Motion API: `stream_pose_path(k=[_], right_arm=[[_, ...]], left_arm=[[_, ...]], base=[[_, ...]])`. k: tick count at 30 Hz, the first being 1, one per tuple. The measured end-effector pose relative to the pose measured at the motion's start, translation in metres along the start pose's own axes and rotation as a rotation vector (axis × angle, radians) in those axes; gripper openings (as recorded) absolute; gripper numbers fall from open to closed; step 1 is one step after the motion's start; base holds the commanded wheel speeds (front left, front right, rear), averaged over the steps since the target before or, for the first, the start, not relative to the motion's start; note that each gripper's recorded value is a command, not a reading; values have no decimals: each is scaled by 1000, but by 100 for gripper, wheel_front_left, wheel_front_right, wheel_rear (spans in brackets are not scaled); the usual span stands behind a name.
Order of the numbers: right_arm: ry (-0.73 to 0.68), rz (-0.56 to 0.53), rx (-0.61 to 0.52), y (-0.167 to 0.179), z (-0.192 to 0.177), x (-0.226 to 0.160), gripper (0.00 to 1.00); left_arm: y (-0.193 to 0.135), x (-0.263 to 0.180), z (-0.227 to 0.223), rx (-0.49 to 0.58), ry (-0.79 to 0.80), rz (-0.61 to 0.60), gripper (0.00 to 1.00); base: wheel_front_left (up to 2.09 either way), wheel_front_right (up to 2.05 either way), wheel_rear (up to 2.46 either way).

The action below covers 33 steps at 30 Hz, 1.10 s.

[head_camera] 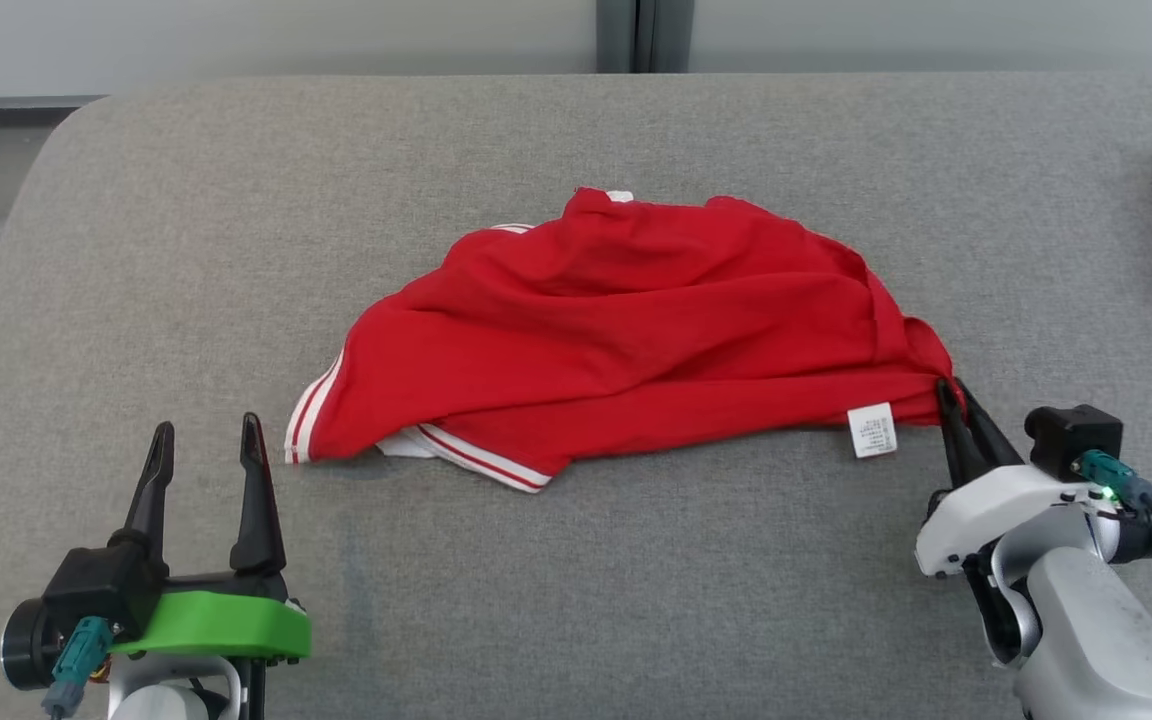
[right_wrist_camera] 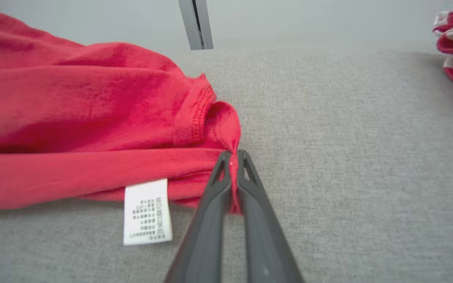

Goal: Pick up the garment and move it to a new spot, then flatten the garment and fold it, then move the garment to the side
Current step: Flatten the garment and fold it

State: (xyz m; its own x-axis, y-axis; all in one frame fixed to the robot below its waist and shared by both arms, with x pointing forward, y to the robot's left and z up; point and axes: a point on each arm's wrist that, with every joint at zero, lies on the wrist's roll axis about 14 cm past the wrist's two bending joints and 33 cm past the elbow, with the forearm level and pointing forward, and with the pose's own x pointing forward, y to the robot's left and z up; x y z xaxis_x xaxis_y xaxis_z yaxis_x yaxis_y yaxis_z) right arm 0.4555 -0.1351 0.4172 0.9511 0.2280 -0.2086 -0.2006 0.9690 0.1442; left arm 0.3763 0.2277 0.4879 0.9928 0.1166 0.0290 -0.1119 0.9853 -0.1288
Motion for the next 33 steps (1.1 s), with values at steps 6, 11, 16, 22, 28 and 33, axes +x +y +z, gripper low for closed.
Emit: stream_pose_path(k=[6, 11, 16, 22, 28, 33], right_arm=[[-83, -56, -20, -28, 18, -42, 0], [-65, -88, 1, -38, 7, -77, 0], [-30, -133, 58, -44, -6, -104, 6], [-109, -124, 34, -39, 18, -104, 100], [-237, -75, -9, -19, 56, -95, 100], [-291, -18, -17, 6, 70, -90, 100]], left_arm=[[-12, 1, -1, -12, 2, -34, 100], [-20, 1, -1, -19, 0, -61, 100], [-26, 0, -1, -24, 1, -77, 100], [-31, -1, -2, -27, 3, -93, 100], [-31, -3, 2, -21, -6, -96, 100], [-31, -6, 2, -21, -6, -99, 100]], base=[[0, 0, 0], [0, 0, 0], [0, 0, 0], [0, 0, 0], [0, 0, 0], [0, 0, 0]])
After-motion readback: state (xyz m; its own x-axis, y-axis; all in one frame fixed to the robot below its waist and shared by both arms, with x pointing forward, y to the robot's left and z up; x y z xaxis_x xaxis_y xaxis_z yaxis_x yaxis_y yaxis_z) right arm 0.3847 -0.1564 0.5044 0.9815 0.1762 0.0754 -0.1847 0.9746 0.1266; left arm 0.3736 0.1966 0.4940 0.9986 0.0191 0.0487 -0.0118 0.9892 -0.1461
